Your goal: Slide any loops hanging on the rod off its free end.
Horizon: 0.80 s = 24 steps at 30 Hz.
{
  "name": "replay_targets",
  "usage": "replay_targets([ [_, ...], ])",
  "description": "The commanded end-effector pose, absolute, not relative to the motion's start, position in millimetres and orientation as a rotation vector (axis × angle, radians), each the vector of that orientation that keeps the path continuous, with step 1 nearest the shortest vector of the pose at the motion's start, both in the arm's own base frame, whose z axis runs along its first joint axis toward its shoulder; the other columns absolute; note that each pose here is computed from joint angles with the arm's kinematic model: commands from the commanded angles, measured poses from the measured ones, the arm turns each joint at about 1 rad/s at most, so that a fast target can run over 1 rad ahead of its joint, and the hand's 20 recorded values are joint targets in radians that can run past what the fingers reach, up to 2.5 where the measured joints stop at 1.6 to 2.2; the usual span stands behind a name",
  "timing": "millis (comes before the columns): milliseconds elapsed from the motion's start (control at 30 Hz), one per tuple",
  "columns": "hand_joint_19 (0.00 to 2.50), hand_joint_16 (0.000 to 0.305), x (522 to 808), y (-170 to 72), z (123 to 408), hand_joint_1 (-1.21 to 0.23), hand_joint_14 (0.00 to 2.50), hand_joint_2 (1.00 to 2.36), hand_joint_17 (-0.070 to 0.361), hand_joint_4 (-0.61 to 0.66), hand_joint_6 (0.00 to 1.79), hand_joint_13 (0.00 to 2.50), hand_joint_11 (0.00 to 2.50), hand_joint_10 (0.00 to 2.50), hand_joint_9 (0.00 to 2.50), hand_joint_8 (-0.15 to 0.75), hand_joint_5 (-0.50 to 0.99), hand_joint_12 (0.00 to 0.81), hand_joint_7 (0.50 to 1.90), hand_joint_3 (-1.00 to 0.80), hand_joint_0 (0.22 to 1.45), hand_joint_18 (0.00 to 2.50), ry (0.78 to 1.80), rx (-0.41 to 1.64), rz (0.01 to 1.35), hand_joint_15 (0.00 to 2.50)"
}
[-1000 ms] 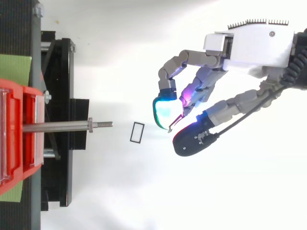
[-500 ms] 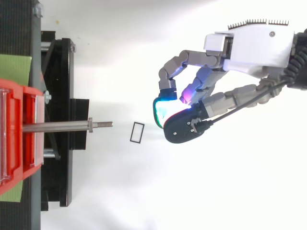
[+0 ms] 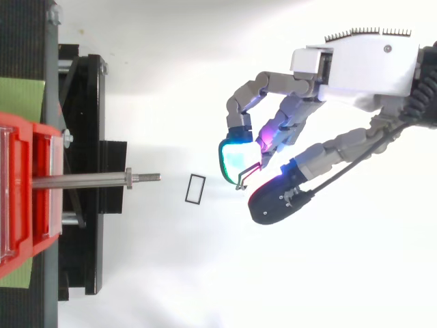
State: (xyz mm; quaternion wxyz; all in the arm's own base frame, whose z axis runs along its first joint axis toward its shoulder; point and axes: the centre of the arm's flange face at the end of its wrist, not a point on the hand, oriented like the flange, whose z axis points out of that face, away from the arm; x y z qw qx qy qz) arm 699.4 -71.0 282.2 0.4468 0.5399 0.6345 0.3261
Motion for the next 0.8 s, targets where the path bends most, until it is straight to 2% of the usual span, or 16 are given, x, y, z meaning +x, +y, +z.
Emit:
replay_targets([
  [0,0.37,0.043,699.4,-70.7,282.2,-0.79,0.01,1.00,0.097,0.12,0.86,0.84,0.35,0.01,0.97,0.281,-0.17,0.298,1.09,-0.46,0.62,0.83,1.572,1.336,0.809,0.18],
  [67,0.38,0.043,699.4,-70.7,282.2,-0.64,0.01,1.00,0.098,0.13,0.84,0.85,0.35,0.01,1.00,0.285,-0.16,0.298,1.11,-0.49,0.59,0.83,1.572,1.336,0.809,0.19],
  [167,0.39,0.043,699.4,-70.7,282.2,-0.56,0.01,1.00,0.098,0.14,0.83,0.85,0.35,0.01,1.01,0.288,-0.15,0.298,1.11,-0.50,0.58,0.83,1.572,1.336,0.809,0.18],
  [267,0.38,0.043,699.4,-70.7,282.2,-0.56,0.01,1.00,0.097,0.13,0.83,0.86,0.34,0.01,1.01,0.285,-0.14,0.301,1.11,-0.50,0.59,0.83,1.572,1.336,0.809,0.19],
  [467,0.38,0.043,699.4,-70.7,282.2,-0.74,0.01,1.01,0.096,0.11,0.84,0.85,0.35,0.01,0.99,0.295,-0.14,0.300,1.17,-0.33,0.61,0.83,1.572,1.336,0.809,0.18],
  [533,0.38,0.043,699.3,-71.7,282.2,-0.79,0.01,1.01,0.097,0.10,0.86,0.85,0.36,0.01,0.98,0.296,-0.15,0.300,1.13,-0.29,0.61,0.83,1.571,1.337,0.808,0.19],
  [633,0.39,0.043,699.4,-70.7,282.2,-0.83,0.01,1.01,0.097,0.10,0.86,0.85,0.36,0.02,0.97,0.296,-0.16,0.301,1.12,-0.31,0.62,0.83,1.572,1.336,0.809,0.19],
  [767,0.38,0.043,699.4,-70.7,282.2,-0.85,0.01,1.00,0.097,0.14,0.86,0.84,0.36,0.01,0.97,0.290,-0.17,0.300,1.09,-0.44,0.62,0.83,1.571,1.338,0.809,0.19],
])
